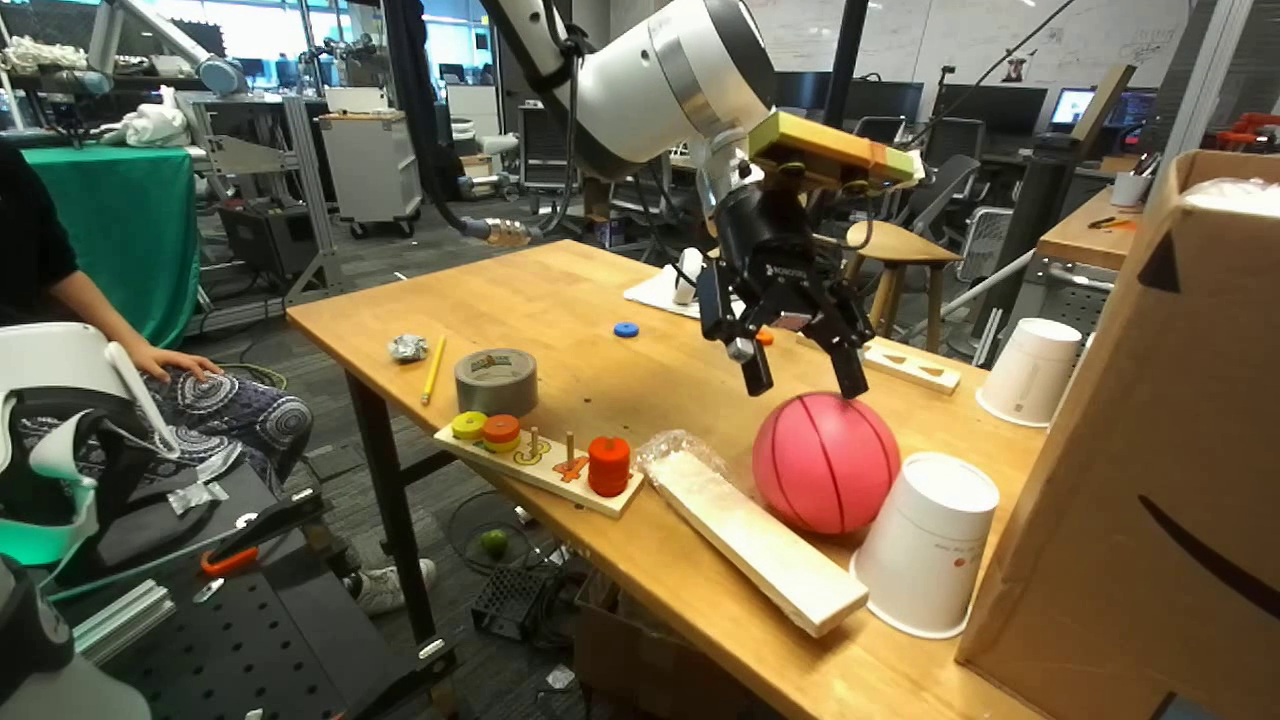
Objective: Move the ball to the right
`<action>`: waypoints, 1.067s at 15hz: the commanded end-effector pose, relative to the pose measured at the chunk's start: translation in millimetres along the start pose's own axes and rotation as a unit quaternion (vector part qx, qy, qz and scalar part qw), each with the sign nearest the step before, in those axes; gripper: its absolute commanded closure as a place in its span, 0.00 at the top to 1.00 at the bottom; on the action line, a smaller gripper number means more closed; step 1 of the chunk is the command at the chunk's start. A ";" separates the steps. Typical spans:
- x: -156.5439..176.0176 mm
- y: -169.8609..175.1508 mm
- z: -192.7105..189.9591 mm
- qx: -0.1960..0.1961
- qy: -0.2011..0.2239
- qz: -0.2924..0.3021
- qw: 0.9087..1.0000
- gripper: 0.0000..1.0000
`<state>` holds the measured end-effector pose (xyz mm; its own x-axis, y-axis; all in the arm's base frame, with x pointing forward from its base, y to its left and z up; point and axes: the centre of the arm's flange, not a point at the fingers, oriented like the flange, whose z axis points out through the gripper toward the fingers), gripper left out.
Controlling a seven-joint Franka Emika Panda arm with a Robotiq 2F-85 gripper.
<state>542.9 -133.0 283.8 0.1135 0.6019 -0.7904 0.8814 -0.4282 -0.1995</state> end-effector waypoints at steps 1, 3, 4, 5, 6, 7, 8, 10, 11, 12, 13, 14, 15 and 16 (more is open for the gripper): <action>-22.9 -9.9 4.0 0.047 -0.027 -0.007 0.999 1.00; -26.5 -16.3 6.4 0.065 -0.030 -0.014 0.997 1.00; -25.2 -20.1 5.6 0.071 -0.022 -0.022 0.997 1.00; -22.6 -23.5 5.1 0.078 -0.010 -0.028 0.997 1.00; -17.7 -29.9 4.7 0.089 0.013 -0.031 0.995 1.00; -9.3 -42.0 3.8 0.094 0.041 -0.040 0.994 1.00; -1.9 -51.0 2.6 0.096 0.064 -0.048 0.992 1.00; 14.8 -68.0 -2.0 0.102 0.103 -0.063 0.987 1.00; 20.9 -72.9 -3.3 0.103 0.120 -0.068 0.985 1.00; 27.8 -76.5 -4.1 0.100 0.136 -0.076 0.983 1.00; 34.0 -79.8 -6.2 0.094 0.150 -0.083 0.981 1.00; 40.4 -80.1 -5.8 0.083 0.162 -0.093 0.979 1.00; 45.3 -80.1 -5.6 0.076 0.168 -0.103 0.977 1.00; 48.7 -77.3 -2.4 0.068 0.164 -0.110 0.978 1.00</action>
<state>492.7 -71.3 263.2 0.1236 0.8277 -0.5473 0.8027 -0.4077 -0.4352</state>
